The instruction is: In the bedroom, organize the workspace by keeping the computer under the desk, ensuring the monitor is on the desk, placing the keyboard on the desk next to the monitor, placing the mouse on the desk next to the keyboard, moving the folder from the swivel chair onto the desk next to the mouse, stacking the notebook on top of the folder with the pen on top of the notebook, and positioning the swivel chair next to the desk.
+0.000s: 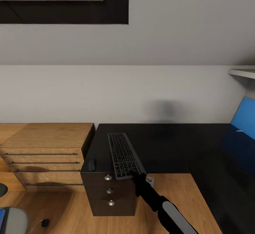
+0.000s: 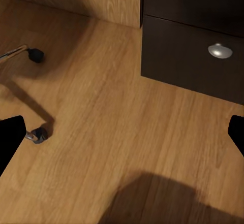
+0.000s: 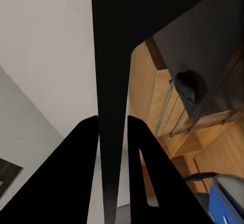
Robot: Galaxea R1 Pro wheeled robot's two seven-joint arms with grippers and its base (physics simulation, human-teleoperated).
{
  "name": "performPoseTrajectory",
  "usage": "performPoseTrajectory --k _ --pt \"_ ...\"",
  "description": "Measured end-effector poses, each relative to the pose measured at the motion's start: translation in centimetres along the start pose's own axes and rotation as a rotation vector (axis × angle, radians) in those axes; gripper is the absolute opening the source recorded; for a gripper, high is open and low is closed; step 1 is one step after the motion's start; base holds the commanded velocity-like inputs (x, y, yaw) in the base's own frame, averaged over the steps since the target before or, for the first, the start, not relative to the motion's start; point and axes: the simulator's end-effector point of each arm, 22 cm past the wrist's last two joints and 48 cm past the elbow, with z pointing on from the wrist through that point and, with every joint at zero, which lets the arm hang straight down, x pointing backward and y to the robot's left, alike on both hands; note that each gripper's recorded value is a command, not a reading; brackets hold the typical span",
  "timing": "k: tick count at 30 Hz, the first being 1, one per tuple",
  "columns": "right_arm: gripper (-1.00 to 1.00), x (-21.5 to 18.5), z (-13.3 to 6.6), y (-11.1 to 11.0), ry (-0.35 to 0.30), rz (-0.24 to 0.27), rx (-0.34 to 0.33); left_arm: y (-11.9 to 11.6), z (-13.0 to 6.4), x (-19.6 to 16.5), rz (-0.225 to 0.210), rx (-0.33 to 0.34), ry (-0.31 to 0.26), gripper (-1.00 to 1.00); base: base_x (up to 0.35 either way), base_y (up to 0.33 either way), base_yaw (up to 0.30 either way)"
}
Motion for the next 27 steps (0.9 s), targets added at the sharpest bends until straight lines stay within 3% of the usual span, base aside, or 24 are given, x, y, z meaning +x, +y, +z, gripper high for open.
performPoseTrajectory --k 27 --pt "-1.0 -0.8 0.7 -3.3 -0.001 -0.003 0.006 -0.4 2.6 2.1 0.004 0.003 0.002 1.0 0.0 0.0 0.0"
